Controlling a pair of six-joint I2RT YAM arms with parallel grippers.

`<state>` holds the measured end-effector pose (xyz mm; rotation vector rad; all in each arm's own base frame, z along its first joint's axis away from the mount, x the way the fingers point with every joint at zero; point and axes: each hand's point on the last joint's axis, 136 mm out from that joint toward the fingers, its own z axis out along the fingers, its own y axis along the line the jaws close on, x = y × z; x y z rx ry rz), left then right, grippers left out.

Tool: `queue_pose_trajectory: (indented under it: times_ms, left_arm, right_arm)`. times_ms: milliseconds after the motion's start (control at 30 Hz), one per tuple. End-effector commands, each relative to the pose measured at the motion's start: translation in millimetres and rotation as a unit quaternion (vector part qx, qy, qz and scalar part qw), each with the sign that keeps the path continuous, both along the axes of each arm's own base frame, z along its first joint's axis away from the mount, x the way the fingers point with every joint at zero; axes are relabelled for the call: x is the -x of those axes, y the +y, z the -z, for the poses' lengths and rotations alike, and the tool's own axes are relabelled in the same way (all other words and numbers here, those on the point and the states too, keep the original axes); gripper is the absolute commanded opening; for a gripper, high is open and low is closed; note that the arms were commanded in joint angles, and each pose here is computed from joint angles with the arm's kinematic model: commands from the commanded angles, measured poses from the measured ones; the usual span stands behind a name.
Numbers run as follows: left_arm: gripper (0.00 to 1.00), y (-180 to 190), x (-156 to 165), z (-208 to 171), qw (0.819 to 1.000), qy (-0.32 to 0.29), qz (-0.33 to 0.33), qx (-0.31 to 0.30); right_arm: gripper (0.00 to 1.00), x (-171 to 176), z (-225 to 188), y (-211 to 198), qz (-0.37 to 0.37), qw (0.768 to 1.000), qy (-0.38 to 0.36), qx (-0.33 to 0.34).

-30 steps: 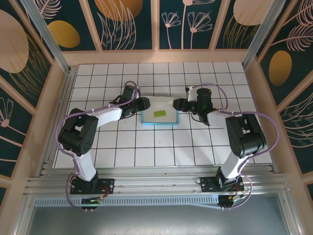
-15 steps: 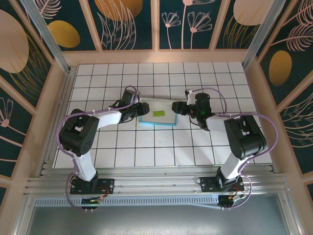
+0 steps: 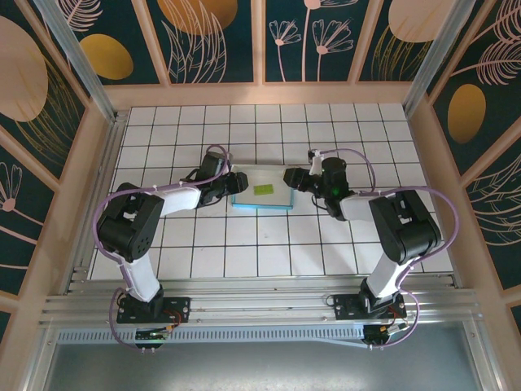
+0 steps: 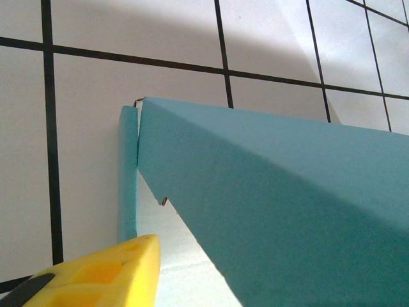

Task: Fold the paper box

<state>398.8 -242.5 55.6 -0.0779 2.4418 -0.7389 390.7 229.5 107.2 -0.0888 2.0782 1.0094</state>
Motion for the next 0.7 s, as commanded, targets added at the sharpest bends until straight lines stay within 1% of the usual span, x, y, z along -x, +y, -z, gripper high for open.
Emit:
queue_pose_trajectory:
  times_ms: [0,233,533,667]
  left_arm:
    - [0.43,-14.0,4.8,-14.5,0.999,-0.014,0.027,0.024]
    - [0.43,-13.4,5.3,-17.8,0.999,-0.018,0.027,0.025]
    - [0.44,-12.0,8.4,-18.8,0.999,-0.021,0.031,0.022]
    - [0.45,-10.9,11.2,-20.4,0.999,-0.022,0.037,0.017]
  right_arm:
    - [0.51,16.8,16.0,14.8,-0.022,0.999,0.025,-0.010]
    - [0.51,22.5,16.0,16.6,-0.023,0.999,0.028,-0.032]
    - [0.51,24.0,40.1,-2.5,0.006,0.999,0.023,0.046]
    - [0.51,23.6,43.1,-6.7,0.013,0.998,0.022,0.060]
